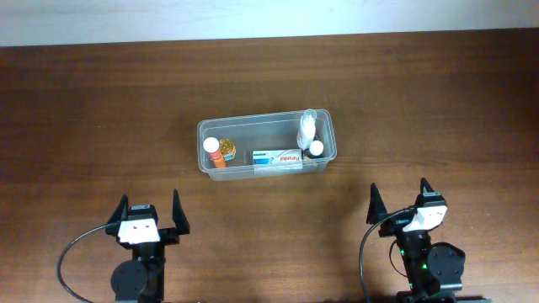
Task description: Pack container
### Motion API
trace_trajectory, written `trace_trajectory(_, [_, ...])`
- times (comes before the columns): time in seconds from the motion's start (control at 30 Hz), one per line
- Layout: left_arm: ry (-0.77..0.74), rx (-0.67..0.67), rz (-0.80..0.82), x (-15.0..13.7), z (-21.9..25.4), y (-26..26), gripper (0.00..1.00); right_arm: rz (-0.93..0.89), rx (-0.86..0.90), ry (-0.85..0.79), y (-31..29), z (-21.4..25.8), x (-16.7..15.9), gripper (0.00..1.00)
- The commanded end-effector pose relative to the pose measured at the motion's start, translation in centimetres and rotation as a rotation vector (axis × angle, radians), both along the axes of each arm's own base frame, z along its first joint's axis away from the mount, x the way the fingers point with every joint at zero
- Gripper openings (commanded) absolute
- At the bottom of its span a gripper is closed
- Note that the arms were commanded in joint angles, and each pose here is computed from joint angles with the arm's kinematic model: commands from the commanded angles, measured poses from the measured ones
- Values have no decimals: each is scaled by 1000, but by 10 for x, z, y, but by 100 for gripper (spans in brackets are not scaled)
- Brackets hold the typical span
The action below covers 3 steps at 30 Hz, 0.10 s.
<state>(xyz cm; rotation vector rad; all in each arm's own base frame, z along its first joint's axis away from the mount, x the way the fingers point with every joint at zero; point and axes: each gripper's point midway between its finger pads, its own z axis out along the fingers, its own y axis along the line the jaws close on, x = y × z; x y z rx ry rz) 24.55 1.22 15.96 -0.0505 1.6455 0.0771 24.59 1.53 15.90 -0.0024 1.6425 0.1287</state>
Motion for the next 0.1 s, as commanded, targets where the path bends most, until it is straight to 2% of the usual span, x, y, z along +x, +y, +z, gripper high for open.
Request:
trace_trajectory(0.0, [-3,19,-6,0,-1,0,99,-2,-3,1,0,-2,0,98])
trace_trajectory(0.07, [-3,19,-6,0,-1,0,99,-2,-3,1,0,-2,0,98])
